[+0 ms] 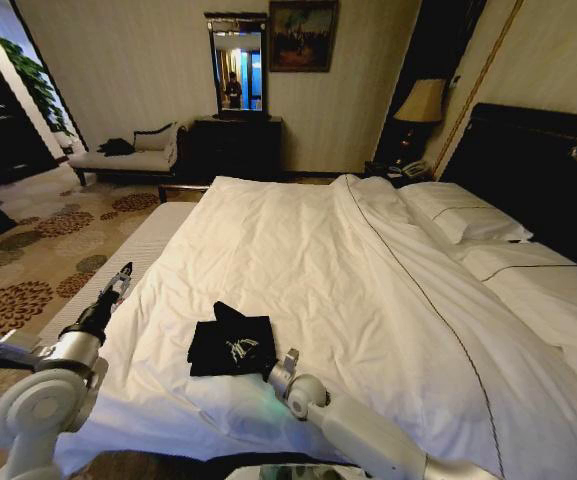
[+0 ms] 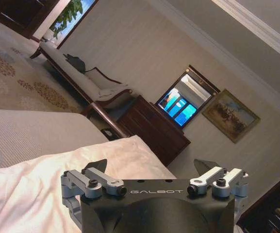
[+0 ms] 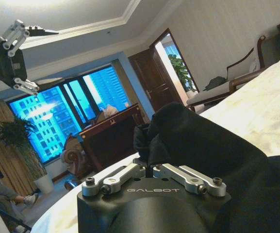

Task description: Fold the clothes on the bed.

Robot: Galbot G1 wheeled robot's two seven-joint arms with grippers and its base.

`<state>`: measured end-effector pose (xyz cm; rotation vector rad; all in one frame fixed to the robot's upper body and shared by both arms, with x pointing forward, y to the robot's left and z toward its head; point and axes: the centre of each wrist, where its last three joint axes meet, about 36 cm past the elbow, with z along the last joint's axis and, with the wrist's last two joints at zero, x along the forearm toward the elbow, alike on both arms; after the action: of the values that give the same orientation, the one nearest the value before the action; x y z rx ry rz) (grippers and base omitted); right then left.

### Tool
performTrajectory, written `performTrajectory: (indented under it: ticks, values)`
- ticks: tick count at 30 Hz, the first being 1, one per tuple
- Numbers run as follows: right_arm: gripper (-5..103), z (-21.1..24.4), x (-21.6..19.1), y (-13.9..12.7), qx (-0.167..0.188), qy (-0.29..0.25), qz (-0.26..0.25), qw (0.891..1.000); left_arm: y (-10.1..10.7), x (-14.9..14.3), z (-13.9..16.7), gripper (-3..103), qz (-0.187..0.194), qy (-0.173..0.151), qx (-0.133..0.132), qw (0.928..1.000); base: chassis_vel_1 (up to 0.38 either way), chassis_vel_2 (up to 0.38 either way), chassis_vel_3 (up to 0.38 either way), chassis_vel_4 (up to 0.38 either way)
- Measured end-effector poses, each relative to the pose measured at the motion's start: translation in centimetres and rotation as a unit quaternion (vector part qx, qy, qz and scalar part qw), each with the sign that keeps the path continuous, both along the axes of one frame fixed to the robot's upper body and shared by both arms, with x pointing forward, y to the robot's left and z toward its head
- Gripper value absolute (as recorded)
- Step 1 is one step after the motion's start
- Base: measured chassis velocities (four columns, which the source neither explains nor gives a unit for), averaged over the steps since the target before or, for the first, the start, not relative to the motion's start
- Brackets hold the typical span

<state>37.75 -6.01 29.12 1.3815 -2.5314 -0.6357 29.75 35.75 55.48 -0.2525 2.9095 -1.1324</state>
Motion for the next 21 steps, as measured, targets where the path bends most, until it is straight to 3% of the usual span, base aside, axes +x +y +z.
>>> performTrajectory:
  ticks: [21]
  values:
    - [2,-0.2,0.6,2.8,-0.010,-0.012,0.018,1.000,0.1,-0.1,0.1,100,0.003,-0.002,-0.001,1.0000,0.000,0.000,0.000,0.000]
